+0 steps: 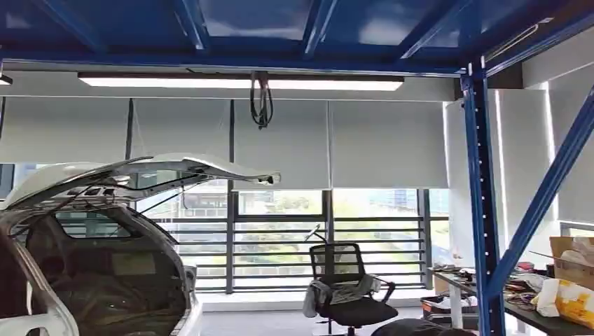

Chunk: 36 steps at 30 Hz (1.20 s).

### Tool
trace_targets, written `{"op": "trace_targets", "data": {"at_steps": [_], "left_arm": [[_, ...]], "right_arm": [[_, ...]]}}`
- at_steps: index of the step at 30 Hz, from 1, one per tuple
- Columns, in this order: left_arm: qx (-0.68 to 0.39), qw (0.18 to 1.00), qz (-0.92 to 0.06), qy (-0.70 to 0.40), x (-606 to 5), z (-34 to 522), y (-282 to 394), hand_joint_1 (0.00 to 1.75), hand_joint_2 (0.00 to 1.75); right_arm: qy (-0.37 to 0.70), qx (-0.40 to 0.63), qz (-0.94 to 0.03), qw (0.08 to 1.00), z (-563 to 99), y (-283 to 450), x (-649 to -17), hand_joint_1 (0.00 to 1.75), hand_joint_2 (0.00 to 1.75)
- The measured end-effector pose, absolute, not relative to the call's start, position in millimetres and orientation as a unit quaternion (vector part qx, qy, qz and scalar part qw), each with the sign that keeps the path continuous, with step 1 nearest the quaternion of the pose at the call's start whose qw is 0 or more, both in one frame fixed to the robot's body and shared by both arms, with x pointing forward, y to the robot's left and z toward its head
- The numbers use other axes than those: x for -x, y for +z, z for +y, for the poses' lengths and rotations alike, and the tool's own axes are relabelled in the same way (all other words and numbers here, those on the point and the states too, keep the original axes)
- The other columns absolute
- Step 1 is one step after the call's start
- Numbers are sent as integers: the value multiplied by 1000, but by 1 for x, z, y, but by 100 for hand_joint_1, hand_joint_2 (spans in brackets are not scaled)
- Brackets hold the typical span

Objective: Take the parts from the cabinet and place them on the table.

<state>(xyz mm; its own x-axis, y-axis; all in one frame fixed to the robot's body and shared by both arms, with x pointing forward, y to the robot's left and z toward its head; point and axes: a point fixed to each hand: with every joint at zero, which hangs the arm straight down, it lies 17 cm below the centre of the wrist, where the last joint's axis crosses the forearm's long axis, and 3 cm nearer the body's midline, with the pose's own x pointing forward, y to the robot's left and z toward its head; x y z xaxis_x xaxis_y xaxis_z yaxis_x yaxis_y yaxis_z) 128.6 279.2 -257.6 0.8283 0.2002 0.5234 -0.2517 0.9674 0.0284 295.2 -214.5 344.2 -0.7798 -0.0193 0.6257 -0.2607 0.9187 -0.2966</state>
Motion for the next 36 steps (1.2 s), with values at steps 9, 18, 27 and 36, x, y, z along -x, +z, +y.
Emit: {"op": "trace_targets", "data": {"at_steps": [9,18,27,36], "left_arm": [[-48,954,-273,112,-134,281,-256,0,0],[-47,954,-276,107,-136,281,-256,0,0],[-38,962,-252,101,-126,277,-260,0,0],[-27,981,-165,95,-84,286,-274,0,0]], "right_arm": [[192,-85,-926,313,-213,345,-292,175,175],[201,-91,-930,293,-214,349,-287,175,175],[205,-90,-938,265,-219,354,-281,175,175],[215,-105,-939,247,-221,358,-284,175,175]]}}
